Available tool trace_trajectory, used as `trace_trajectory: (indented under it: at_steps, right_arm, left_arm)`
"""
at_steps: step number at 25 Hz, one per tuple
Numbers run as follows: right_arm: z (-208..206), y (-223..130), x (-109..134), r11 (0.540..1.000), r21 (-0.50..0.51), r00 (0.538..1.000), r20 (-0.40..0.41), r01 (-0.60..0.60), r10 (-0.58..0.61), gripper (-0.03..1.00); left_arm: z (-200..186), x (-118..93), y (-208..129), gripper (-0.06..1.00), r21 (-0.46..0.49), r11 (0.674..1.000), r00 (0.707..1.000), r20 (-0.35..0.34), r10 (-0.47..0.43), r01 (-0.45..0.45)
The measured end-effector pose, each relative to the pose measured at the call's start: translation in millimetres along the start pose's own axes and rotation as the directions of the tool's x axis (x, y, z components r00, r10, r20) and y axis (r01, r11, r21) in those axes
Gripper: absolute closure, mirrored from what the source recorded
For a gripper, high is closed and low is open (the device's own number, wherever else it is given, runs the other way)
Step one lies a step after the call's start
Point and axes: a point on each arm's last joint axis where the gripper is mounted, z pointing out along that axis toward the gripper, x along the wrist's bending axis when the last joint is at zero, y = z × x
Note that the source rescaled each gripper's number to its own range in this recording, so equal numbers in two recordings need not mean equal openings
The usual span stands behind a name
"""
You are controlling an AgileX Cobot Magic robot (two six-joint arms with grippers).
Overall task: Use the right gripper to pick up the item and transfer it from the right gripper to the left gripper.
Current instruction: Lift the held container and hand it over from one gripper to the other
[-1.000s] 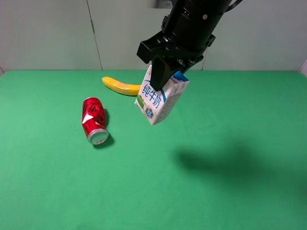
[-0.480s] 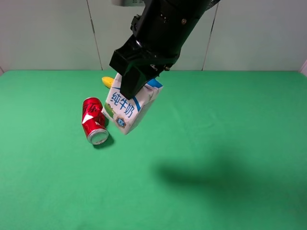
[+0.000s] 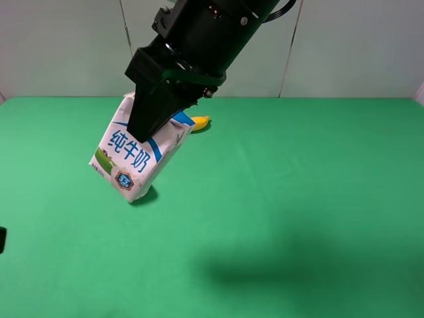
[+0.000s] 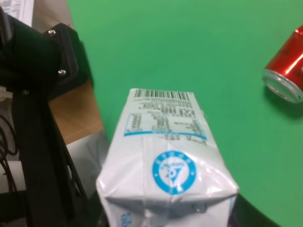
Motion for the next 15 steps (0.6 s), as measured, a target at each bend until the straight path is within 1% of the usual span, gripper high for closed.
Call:
trace_trajectory:
  at_steps: [3,6,8,11,15]
  right_arm:
    - [-0.1,0.8,2.1,1.0,-0.009,1.0,-0.023,0.016,-0.016,0.96]
    - [-0.2,0.2,4.5,0.999,-0.004,0.998,-0.049,0.043,-0.043,0.96]
    - [-0.3,-0.4,5.8,0.998,0.001,0.996,-0.064,0.057,-0.057,0.96]
    - [-0.3,-0.8,6.3,0.998,0.004,0.995,-0.07,0.069,-0.069,0.96]
    - [-0.5,-0.8,8.2,0.996,0.001,0.992,-0.091,0.089,-0.088,0.96]
  left_arm:
    - [10.1,2.2,9.3,-0.03,0.056,0.998,0.997,0.069,0.031,-0.035]
    - [20.9,3.2,22.0,-0.03,0.053,0.994,0.984,0.156,0.089,-0.099]
    - [29.9,4.0,30.9,-0.03,0.043,0.99,0.967,0.224,0.12,-0.133]
    - [43.3,6.8,41.2,-0.03,0.046,0.986,0.941,0.308,0.137,-0.158]
    - [62.2,13.1,49.4,-0.03,0.064,0.98,0.908,0.392,0.151,-0.191]
